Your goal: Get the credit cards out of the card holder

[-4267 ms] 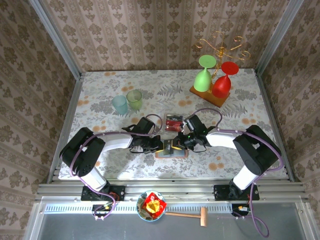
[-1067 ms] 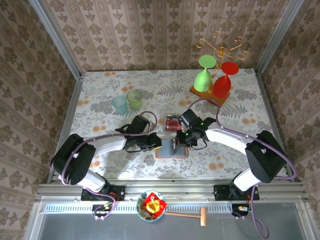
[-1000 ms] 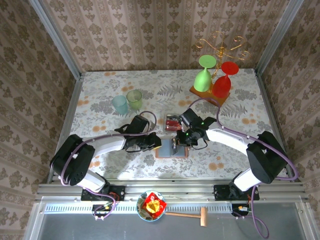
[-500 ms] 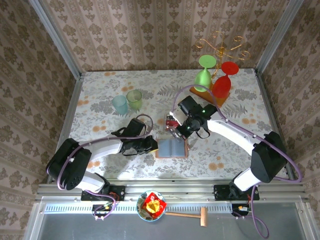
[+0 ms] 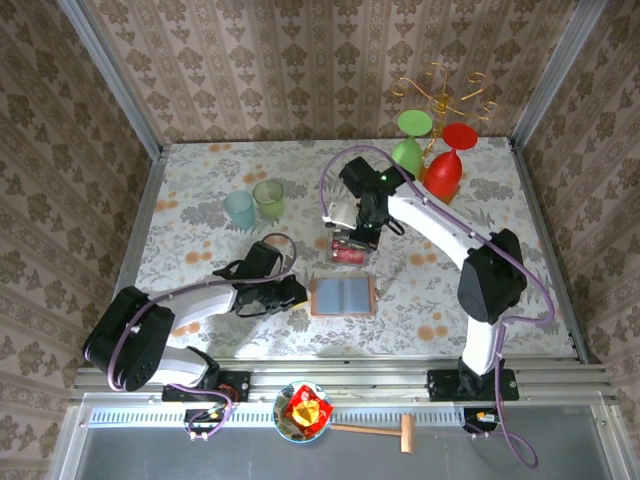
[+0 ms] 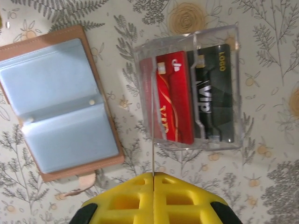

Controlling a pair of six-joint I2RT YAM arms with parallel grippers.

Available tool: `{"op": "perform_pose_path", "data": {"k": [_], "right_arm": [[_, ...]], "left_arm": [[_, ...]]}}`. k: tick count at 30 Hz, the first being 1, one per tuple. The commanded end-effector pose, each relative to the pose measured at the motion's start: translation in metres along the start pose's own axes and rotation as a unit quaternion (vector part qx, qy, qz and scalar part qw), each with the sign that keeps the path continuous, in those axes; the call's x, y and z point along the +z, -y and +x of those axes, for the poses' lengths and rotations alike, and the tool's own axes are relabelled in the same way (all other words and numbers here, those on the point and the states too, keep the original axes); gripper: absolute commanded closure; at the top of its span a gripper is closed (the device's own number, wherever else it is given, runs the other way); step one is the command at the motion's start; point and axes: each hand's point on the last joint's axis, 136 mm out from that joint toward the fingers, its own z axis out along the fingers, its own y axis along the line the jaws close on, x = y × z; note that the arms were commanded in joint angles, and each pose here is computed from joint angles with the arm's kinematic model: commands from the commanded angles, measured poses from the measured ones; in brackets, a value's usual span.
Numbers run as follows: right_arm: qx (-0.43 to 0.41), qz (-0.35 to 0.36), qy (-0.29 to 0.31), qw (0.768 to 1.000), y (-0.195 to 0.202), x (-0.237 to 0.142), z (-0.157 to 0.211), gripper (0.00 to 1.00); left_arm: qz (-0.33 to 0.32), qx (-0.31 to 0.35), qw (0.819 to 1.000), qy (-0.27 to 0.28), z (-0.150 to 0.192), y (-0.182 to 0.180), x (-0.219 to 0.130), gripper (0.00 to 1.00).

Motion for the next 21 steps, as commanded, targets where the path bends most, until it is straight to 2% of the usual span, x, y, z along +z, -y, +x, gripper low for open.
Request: {"op": "perform_pose_path", "data": {"k": [1,13,21], "right_arm": [[-0.033,-0.028,-0.044,0.998,0.003,0.0,0.013,1.0],[-0.047,-0.051,-0.061,0.996,0.039,0.013,0.001,1.0],[-0.045,-0.078,-0.061,0.994,0.045,0.023,-0.008,1.0]], "left_arm": [[-0.006,0.005,1.0,0.01,0.0,-0.004,-0.006,0.88],[-0.012,0.0,1.0,0.016,-0.006,-0.005,-0.014,0.88],[-0.012,-0.003,1.0,0.017,-0.012,-0.006,-0.018,0.88]]}}
